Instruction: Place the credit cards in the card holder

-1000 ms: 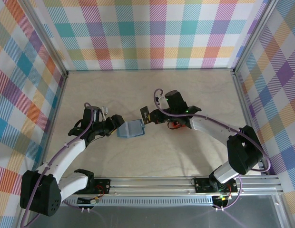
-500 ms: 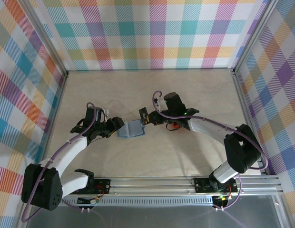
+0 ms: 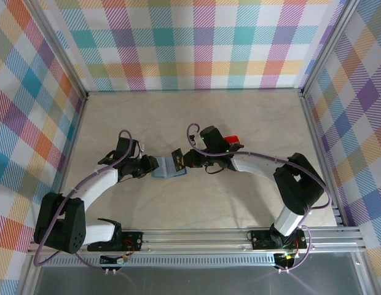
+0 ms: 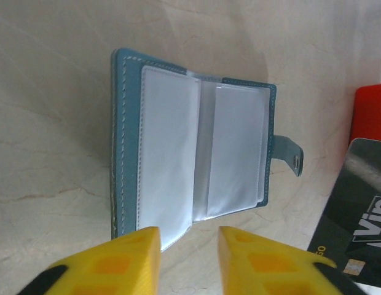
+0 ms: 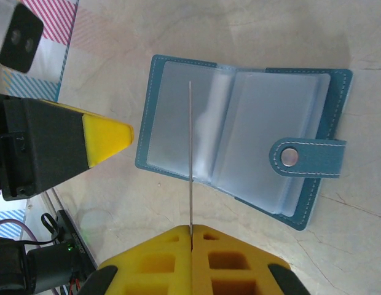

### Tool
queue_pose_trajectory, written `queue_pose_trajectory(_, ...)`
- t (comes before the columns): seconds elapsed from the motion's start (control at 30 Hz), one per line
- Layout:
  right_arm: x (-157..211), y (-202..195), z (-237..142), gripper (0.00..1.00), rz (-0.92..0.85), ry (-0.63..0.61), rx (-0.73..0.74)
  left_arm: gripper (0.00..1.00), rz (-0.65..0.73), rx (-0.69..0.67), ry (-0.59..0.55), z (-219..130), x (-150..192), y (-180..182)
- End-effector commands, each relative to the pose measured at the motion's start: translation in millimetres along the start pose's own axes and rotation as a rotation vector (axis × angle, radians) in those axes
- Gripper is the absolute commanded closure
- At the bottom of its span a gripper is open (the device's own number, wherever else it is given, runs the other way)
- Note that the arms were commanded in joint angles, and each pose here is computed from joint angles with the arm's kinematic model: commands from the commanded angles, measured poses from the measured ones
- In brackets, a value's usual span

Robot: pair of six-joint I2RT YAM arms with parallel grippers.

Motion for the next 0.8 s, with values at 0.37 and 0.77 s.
queue_pose_trajectory(0.37,-17.0,14.0,29.1,1.00,0.033,-0.014,-0.019,0.89,0.063,-0.046,-0.025,17.2,-10.7,11.4)
queue_pose_trajectory(0.77,-11.3,1.9,51.5,1.00,0.098,0.003,-0.032,0.94,0.082,-0.137,-0.004,29.0,-5.2,30.5)
Point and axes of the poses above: each hand's point on the last joint's axis, 136 mm out from that joint toward the fingers, its own z axis out along the fingers, its own y axis along the line the jaws close on, x = y × z, the point moved 5 cm from there along -z, back along the fingers, and after that the axes turned 6 degrees about z, right-handed, at the moved point
